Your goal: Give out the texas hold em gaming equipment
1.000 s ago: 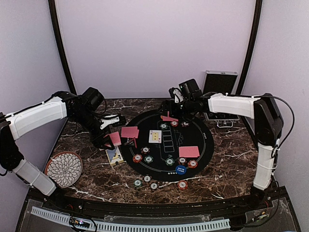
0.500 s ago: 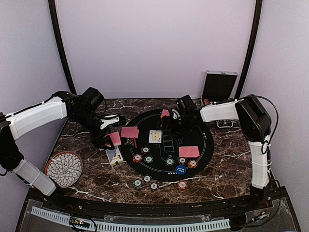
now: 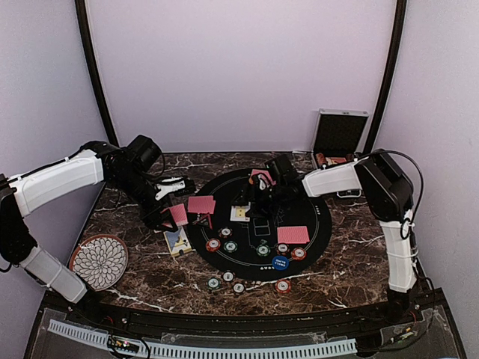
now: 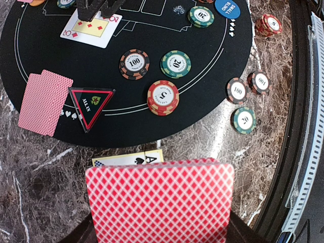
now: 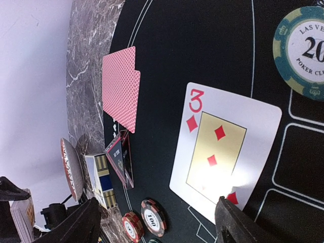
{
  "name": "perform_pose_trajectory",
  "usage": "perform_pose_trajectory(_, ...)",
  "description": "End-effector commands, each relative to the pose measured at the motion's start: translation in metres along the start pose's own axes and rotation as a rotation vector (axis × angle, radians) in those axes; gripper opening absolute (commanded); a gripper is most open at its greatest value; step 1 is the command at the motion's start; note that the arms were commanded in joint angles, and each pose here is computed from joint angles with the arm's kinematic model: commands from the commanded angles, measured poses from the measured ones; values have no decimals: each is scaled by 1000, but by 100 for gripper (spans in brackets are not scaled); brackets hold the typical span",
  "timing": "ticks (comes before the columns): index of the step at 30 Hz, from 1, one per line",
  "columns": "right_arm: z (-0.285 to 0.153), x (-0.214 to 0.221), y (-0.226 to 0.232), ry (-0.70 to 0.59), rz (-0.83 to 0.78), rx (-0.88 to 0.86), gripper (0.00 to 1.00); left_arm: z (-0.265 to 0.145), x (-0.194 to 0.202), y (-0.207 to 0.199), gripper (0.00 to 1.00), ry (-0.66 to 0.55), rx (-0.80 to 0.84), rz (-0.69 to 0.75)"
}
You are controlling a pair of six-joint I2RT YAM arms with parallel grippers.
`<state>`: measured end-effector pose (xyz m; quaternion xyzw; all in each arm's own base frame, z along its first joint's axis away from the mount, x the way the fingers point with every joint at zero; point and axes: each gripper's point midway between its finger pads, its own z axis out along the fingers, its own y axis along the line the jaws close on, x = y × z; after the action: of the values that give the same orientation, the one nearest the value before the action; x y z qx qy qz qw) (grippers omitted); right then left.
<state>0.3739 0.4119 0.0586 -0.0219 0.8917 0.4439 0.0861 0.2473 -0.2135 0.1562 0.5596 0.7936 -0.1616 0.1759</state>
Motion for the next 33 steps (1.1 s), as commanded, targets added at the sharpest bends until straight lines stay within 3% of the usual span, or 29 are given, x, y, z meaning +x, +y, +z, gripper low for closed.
perform_pose_trajectory(1, 3, -3, 6, -11, -1, -33, 79, -8, 0, -6, 0, -25, 5, 12)
perform_pose_trajectory(6, -4, -8, 11, -19, -38, 0, 77, -8, 1, -7, 0, -26, 5, 11)
perform_pose_trajectory(11, -26, -7, 58, -33, -83, -105, 80, -8, 1, -6, 0, -30, -2, 18)
perform_pose_trajectory(21, -14, 56, 153, 157, -81, -391, 85, -8, -2, -6, 0, -34, 3, 18)
perform_pose_trajectory(33, 7, 99, 185, 276, -90, -489, 84, -8, -3, -6, 0, -35, 6, 15)
